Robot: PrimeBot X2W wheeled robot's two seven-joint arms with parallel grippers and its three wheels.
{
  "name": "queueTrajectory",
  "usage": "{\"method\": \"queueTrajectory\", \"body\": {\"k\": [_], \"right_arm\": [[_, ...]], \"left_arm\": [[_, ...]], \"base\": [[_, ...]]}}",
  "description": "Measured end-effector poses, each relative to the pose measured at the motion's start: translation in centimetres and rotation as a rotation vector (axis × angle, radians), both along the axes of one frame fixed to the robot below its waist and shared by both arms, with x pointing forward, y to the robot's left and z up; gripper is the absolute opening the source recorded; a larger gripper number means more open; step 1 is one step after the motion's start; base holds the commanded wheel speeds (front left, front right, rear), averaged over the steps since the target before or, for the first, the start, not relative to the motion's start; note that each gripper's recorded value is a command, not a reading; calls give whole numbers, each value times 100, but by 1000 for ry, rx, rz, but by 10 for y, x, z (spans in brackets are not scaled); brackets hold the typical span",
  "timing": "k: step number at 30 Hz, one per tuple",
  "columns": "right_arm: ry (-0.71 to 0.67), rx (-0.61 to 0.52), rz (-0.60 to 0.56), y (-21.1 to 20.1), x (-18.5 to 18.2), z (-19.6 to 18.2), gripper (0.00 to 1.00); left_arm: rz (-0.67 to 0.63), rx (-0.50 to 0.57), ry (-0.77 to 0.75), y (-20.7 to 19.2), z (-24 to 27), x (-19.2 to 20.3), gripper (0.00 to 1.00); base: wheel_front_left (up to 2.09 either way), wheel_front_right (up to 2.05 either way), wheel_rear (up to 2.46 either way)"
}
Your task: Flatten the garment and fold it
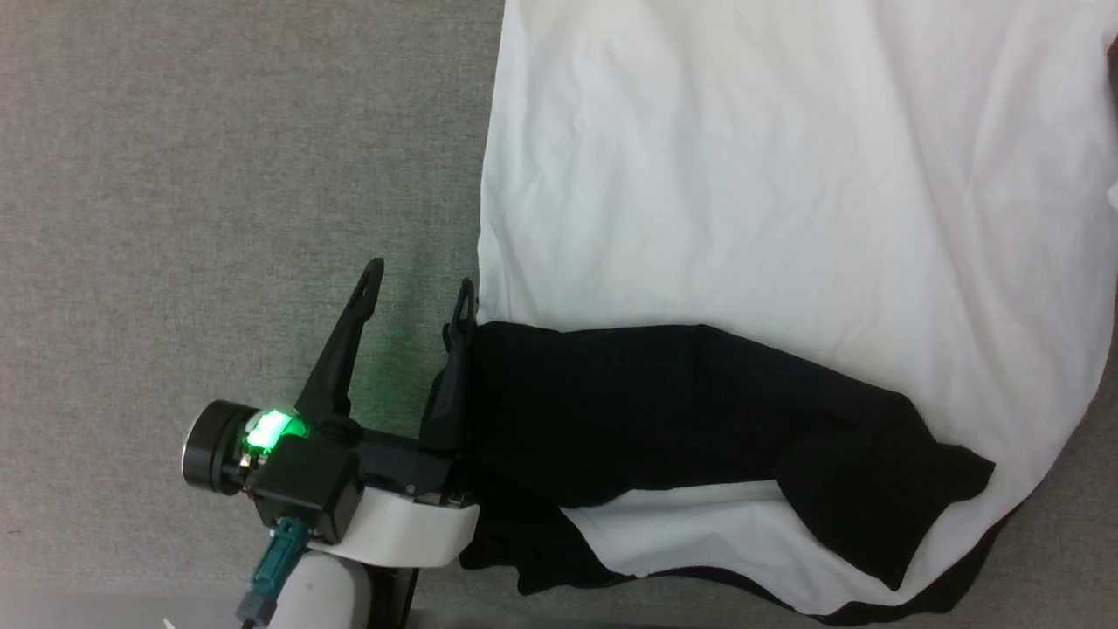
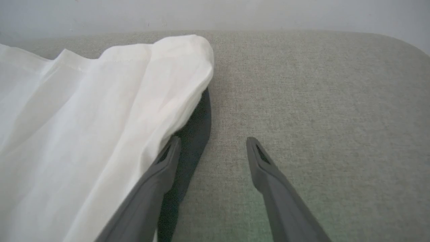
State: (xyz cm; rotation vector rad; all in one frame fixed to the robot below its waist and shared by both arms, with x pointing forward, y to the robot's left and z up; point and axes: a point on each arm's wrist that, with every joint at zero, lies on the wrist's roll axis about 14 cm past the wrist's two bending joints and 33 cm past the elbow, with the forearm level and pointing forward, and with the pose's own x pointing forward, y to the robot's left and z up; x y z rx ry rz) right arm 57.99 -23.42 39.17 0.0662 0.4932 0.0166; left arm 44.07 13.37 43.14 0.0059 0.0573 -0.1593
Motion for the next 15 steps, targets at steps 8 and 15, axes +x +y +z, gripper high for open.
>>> {"method": "queueTrajectory", "body": {"k": [8, 15], "right_arm": [[43, 4, 35, 14, 5, -16, 100], [78, -1, 26, 14, 14, -25, 59]], "left_arm": [[10, 4, 17, 3, -6, -1, 100], [26, 11, 33, 8, -11, -1, 100]], "base": [[0, 0, 0], [0, 0, 0]]}}
